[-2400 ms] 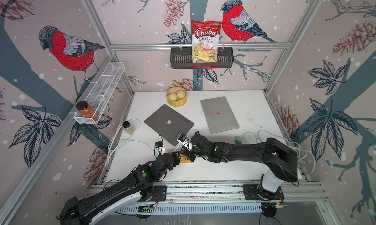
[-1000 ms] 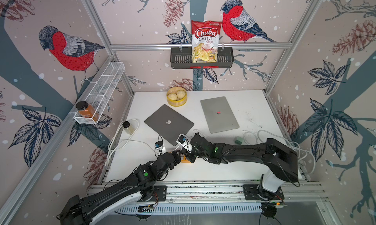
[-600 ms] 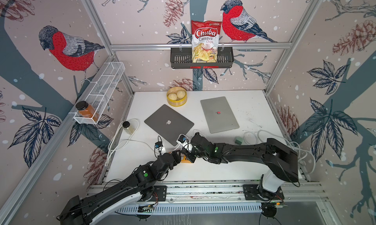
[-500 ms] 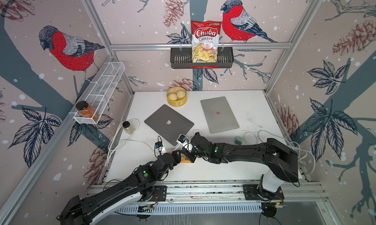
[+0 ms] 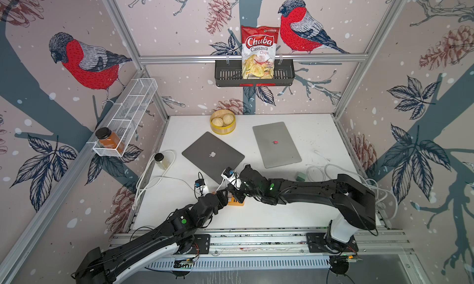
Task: Unplug the laptop charger
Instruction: Remove the charging cable from the plug, then place the charging cable at the center of the board.
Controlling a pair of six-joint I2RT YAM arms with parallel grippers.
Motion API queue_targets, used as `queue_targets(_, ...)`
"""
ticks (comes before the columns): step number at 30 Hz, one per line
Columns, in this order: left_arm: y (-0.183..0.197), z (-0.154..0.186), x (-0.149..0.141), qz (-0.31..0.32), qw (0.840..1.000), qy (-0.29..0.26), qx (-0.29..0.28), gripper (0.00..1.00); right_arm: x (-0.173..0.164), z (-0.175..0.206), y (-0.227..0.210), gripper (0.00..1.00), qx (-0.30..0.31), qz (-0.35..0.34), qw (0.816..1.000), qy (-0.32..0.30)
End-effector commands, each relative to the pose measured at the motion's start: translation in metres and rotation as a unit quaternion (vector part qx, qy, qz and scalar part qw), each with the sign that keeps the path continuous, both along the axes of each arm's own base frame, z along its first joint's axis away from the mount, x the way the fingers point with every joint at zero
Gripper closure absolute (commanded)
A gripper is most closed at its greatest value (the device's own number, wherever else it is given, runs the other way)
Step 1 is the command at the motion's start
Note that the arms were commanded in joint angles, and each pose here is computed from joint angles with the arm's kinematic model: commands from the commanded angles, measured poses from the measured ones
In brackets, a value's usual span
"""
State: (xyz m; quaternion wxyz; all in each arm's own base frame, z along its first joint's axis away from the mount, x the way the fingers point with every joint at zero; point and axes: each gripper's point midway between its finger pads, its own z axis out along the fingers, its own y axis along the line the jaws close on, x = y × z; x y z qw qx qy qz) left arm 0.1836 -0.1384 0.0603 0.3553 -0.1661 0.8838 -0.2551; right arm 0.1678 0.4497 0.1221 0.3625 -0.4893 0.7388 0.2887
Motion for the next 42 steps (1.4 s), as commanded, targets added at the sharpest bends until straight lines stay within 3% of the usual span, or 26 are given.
queue_targets(1,0.026,-0.036,-0.024,-0.014,0.994,0.067,0.081,0.23,0.011,0.013,0.001,0.88,0.009,-0.022,1.0,-0.013)
queue_targets(8,0.022,-0.024,-0.02,-0.025,0.995,0.045,0.081,0.14,0.043,0.027,-0.001,0.88,0.008,-0.092,0.996,-0.021)
queue_targets(15,0.018,-0.012,-0.015,-0.035,0.995,0.029,0.087,0.13,0.089,0.017,-0.034,0.88,-0.007,-0.194,0.981,0.005)
queue_targets(19,0.014,-0.006,-0.012,-0.041,0.995,0.02,0.084,0.12,0.116,0.009,-0.072,0.88,-0.031,-0.27,0.962,0.014)
queue_targets(25,0.009,-0.002,-0.009,-0.047,0.995,0.015,0.085,0.11,0.149,0.001,-0.139,0.88,-0.09,-0.381,0.92,-0.014)
queue_targets(30,0.006,0.002,-0.006,-0.048,0.995,0.009,0.086,0.11,0.15,-0.006,-0.133,0.87,-0.099,-0.362,0.927,0.008)
queue_targets(37,0.005,0.012,-0.001,-0.048,0.994,-0.001,0.095,0.1,0.138,-0.07,-0.103,0.86,-0.157,-0.319,0.931,0.081)
queue_targets(42,0.005,0.019,0.001,-0.048,0.994,-0.009,0.098,0.1,0.132,-0.084,-0.092,0.86,-0.159,-0.313,0.932,0.091)
